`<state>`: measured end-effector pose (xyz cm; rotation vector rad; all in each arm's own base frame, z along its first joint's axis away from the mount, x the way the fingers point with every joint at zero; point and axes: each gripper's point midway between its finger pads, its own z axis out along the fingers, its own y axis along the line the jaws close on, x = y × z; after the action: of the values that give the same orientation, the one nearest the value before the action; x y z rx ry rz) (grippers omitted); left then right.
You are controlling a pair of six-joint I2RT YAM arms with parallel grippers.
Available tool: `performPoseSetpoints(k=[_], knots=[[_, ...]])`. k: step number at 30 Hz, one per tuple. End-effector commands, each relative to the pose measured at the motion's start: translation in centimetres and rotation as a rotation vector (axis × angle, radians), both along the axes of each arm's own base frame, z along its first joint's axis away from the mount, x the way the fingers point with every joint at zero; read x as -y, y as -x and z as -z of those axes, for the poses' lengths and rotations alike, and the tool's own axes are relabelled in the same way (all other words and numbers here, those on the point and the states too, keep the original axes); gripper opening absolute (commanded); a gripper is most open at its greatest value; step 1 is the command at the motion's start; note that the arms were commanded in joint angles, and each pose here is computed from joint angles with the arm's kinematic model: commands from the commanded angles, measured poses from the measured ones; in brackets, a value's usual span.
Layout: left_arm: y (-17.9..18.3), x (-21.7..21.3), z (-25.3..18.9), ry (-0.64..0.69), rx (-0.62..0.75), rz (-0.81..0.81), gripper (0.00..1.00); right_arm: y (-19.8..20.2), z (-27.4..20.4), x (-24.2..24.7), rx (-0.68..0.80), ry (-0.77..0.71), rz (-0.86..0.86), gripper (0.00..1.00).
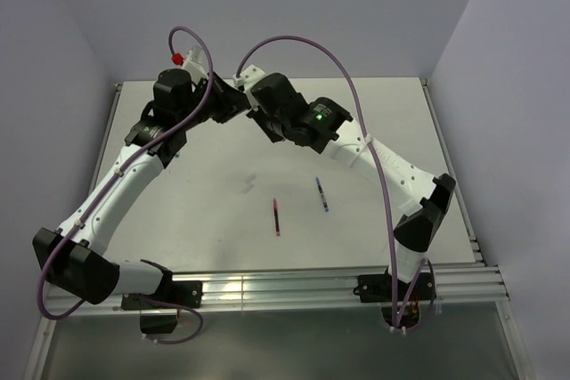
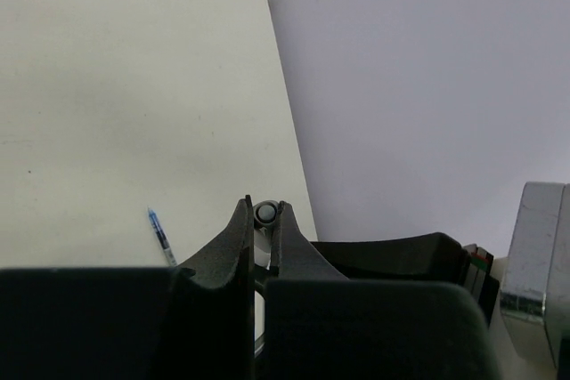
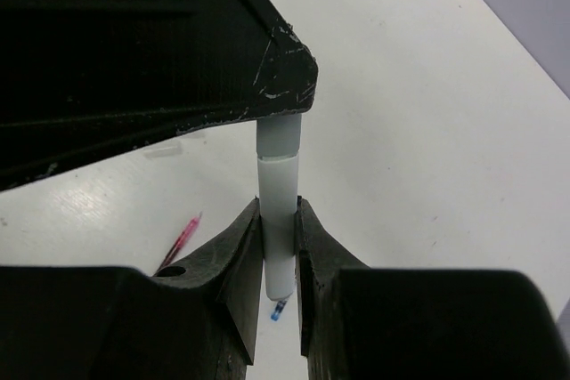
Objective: Insert the pens into the pen caps
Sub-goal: Press the pen cap onto the pen.
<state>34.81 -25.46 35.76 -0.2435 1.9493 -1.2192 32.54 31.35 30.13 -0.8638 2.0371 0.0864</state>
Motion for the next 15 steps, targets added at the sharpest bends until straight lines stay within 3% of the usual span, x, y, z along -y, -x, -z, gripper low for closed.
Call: performPoseSetpoints(k=[1, 10, 15], knots=[[1.1, 0.8, 2.9, -0.016, -0.114, 0.029, 0.00, -2.3, -4.4, -2.4, 0.152, -0.131, 0.040, 0.00], [0.5, 0.9, 2.0, -0.003, -0.091, 0.024, 0.00, -2.1, -4.9, -4.5, 0.098, -0.215, 0.025, 0.00], [0.9, 0.9, 0.0, -0.028, 0.003, 0.061, 0.00, -1.2, -5.8, -4.8, 0.078, -0.260, -0.031, 0.00]])
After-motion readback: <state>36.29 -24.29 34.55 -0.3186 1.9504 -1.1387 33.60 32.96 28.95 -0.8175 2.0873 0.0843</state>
